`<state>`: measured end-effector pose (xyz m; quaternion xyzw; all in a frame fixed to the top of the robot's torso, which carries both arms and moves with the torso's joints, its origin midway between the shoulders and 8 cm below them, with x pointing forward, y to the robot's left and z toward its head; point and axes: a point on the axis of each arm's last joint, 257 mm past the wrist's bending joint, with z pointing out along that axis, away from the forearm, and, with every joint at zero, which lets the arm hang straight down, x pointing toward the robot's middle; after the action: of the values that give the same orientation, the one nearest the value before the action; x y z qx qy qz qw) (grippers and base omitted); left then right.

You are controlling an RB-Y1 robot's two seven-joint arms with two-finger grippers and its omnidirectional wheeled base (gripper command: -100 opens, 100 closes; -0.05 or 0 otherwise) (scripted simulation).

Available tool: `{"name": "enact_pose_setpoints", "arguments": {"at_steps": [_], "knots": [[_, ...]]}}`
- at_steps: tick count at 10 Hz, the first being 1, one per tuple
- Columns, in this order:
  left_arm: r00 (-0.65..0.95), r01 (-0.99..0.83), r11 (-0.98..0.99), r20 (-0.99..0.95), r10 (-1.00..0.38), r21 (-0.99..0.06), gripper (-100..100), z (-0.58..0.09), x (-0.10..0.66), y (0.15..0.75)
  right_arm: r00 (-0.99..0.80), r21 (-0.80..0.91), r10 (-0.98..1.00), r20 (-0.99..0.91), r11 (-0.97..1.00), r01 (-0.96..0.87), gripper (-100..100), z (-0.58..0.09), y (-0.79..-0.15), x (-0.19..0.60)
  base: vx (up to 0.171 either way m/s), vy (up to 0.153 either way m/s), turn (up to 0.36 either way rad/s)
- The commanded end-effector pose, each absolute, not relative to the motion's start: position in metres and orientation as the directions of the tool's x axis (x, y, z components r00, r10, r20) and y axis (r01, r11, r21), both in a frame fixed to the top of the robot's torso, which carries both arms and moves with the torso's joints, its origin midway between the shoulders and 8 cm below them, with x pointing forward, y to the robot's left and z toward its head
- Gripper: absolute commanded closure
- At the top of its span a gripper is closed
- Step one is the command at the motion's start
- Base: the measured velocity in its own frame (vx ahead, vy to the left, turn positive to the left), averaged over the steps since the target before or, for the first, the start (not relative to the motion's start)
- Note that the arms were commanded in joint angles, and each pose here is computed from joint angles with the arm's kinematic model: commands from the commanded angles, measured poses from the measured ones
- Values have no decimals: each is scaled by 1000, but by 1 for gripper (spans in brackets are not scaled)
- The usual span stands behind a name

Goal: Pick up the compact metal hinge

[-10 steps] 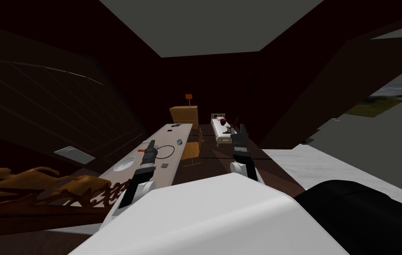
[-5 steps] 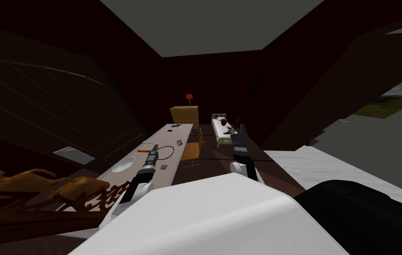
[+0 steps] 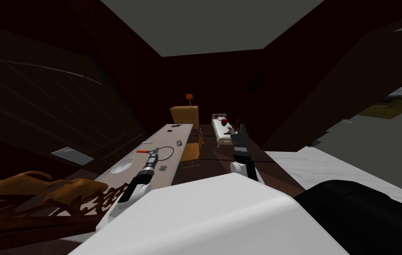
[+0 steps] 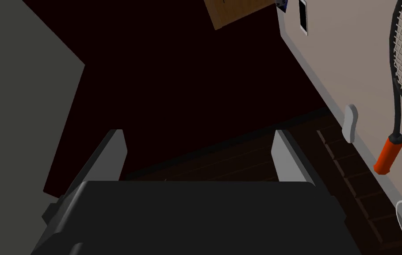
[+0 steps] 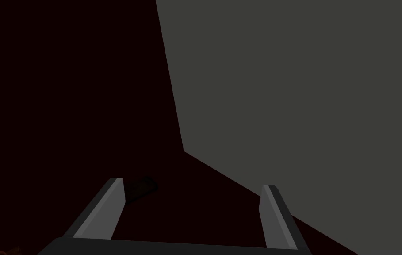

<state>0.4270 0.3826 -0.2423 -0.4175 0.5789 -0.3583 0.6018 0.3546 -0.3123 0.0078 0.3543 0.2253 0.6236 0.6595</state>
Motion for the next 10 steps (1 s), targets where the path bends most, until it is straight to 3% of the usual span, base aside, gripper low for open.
{"name": "enact_pose_setpoints", "arguments": {"at_steps": [1,10], "knots": [[48,-128,396,-405,-913,-909,-100,-268,428,393,121,748,982,145,-29,-663,0,8,-312,355,45,-17,8],[-34,-432,372,-398,-917,-822,-100,-375,400,444,121,748,982,145,-29,-663,0,8,-312,355,41,-9,-6]]}}
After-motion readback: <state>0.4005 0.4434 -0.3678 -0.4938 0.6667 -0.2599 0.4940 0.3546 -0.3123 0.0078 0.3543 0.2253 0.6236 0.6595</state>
